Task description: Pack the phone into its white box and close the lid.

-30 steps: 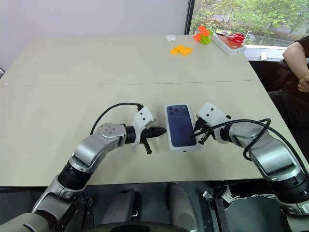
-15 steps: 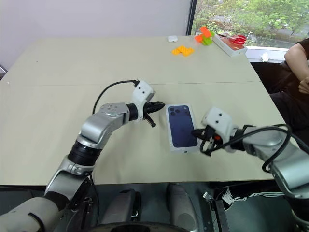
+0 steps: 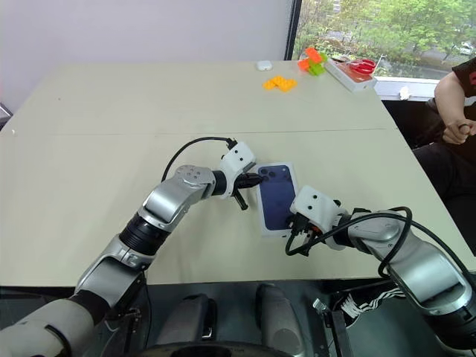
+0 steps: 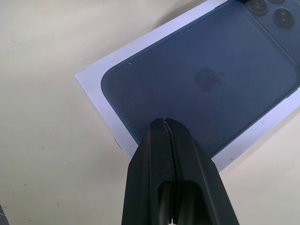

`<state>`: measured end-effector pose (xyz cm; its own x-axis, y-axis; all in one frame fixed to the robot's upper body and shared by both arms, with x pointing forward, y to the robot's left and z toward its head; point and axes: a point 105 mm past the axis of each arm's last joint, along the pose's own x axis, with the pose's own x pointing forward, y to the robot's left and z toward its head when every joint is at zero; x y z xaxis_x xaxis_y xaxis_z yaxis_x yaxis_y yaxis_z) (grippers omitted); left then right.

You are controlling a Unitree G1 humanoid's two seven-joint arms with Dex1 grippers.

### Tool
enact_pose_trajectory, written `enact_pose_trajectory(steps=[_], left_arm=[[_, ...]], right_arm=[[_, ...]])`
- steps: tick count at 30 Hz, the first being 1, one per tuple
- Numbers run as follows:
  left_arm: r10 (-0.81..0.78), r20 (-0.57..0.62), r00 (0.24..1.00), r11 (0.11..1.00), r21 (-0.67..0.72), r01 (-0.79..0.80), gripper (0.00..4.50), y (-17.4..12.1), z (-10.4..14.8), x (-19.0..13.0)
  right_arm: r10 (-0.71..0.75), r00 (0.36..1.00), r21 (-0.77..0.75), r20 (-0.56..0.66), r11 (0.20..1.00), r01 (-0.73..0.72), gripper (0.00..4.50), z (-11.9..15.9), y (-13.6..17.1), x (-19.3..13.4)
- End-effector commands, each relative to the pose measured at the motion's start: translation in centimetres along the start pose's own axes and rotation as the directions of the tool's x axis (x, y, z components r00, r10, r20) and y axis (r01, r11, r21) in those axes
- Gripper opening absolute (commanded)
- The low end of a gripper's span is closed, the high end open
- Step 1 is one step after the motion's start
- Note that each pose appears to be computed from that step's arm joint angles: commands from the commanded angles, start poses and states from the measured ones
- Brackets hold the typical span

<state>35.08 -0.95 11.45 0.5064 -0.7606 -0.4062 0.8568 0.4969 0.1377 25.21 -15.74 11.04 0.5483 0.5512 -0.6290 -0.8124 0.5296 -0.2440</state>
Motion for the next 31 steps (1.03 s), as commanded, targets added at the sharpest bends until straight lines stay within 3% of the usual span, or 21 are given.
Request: enact_pose_trajectory(steps=[1,4,6,11,15,21,31], left_arm=[[0.085,0.156,0.984,0.995,-0.073,-0.074,0.00,2.0,1.7,-1.8],[0.252,0.323,0.912,0.966,-0.145,-0.215,0.00,5.9,3.2,-6.9],[0.329,0.363,0.872,0.943,-0.168,-0.286,0.00,7.6,3.1,-9.8],[0.493,0.273,0.826,0.867,-0.231,-0.441,0.00,10.6,-2.1,-17.3],[0.546,0.165,0.821,0.834,-0.201,-0.514,0.00,10.3,-5.6,-22.1],[0.598,0.033,0.801,0.788,-0.207,-0.580,0.00,8.1,-9.6,-26.0],[0.651,0.004,0.759,0.738,-0.239,-0.631,0.00,8.0,-10.7,-27.3]], right_arm=[[-0.080,0.994,0.011,0.073,0.997,0.079,0.01,1.1,-1.5,-0.4],[-0.253,0.944,0.040,0.212,0.967,0.251,0.01,3.2,-5.1,-2.1],[-0.336,0.905,0.060,0.261,0.941,0.332,0.01,3.9,-6.8,-2.9],[-0.415,0.851,0.210,0.322,0.908,0.363,0.01,3.7,-10.4,-3.9],[-0.343,0.867,0.232,0.361,0.934,0.273,0.01,3.5,-10.7,-3.8],[-0.185,0.909,0.195,0.373,0.974,0.118,0.01,3.0,-9.3,-2.5],[-0.135,0.902,0.198,0.411,0.979,0.056,0.01,3.4,-8.3,-1.5]])
